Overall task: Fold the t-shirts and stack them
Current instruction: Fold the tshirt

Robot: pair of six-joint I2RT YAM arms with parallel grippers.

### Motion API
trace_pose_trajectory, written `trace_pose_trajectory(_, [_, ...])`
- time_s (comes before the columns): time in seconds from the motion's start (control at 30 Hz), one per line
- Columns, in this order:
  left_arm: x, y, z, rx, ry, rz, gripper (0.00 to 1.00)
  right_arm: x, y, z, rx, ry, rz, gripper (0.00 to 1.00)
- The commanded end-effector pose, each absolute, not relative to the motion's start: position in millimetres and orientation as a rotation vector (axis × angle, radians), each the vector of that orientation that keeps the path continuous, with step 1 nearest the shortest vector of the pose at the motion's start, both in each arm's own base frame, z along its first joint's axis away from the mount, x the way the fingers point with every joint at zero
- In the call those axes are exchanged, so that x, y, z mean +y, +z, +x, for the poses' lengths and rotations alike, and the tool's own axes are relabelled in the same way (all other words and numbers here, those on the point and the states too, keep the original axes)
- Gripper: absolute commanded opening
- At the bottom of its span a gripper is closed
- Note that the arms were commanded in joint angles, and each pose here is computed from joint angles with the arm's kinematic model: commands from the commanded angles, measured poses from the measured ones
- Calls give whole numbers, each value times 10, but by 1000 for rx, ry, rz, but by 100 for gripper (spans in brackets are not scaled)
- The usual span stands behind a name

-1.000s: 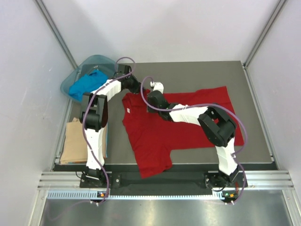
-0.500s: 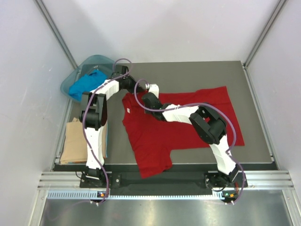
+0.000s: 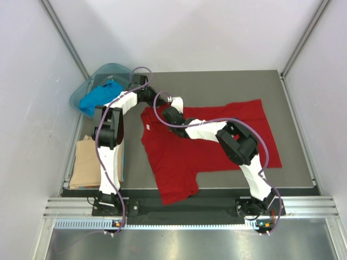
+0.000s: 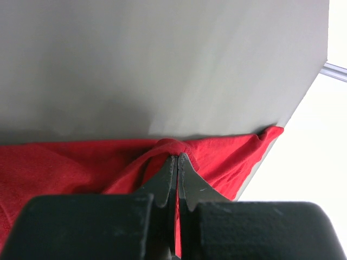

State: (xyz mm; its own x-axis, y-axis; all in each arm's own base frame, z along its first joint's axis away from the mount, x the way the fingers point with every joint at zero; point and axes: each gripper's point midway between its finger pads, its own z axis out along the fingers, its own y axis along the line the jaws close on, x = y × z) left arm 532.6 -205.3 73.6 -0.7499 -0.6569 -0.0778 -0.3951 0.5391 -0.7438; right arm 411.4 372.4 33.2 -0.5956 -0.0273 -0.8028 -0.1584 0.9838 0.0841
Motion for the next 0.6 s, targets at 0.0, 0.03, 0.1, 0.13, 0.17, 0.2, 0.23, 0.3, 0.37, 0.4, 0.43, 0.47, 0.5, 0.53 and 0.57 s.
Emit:
trace_pose_trajectory(0.0, [-2070,889,5449,2381,-1080,-832,0,3784,488,4136,2169,162,-131,0])
trace_pose_trajectory(0.03, [-2071,885,5435,2386,-1081,-839,0,3762,568,4144,2157,162,-128,0])
trace_pose_trajectory(0.1, [-2062,916,5420,2389,-1074,-844,0,3733,633,4129,2143,164,-137,0])
trace_pose_trajectory(0.13, [-2047,925,5409,2392,-1061,-846,0,3727,783,4126,2120,183,-131,0])
trace_pose_trajectory(0.17, [-2018,911,5379,2407,-1033,-859,0,3728,869,4131,2099,199,-127,0])
trace_pose_trajectory(0.2, [-1997,966,5359,2407,-1015,-839,0,3665,854,4092,2103,186,-140,0])
trace_pose_trajectory(0.23, [-1976,980,5340,2412,-997,-839,0,3656,1024,4078,2078,214,-133,0])
trace_pose_trajectory(0.3, [-1911,1048,5279,2414,-947,-827,0,3604,1090,4038,2061,233,-138,0])
trace_pose_trajectory(0.37, [-1881,1118,5190,2409,-936,-816,0,3554,1176,3948,2052,265,-154,0])
trace_pose_trajectory(0.4, [-1876,1152,5167,2402,-938,-805,0,3544,1193,3903,2052,279,-163,0])
trace_pose_trajectory(0.43, [-1881,1168,5118,2405,-935,-797,0,3540,1328,3851,2034,323,-175,0])
trace_pose_trajectory(0.47, [-1880,1220,5018,2405,-932,-791,0,3493,1267,3781,2034,332,-199,0])
trace_pose_trajectory(0.5, [-1862,1247,4988,2395,-914,-778,0,3470,1291,3739,2026,348,-206,0])
trace_pose_trajectory(0.53, [-1883,1274,4929,2397,-905,-761,0,3454,1441,3691,2000,385,-206,0])
trace_pose_trajectory(0.57, [-1876,1290,4875,2400,-888,-753,0,3418,1474,3663,1991,390,-202,0])
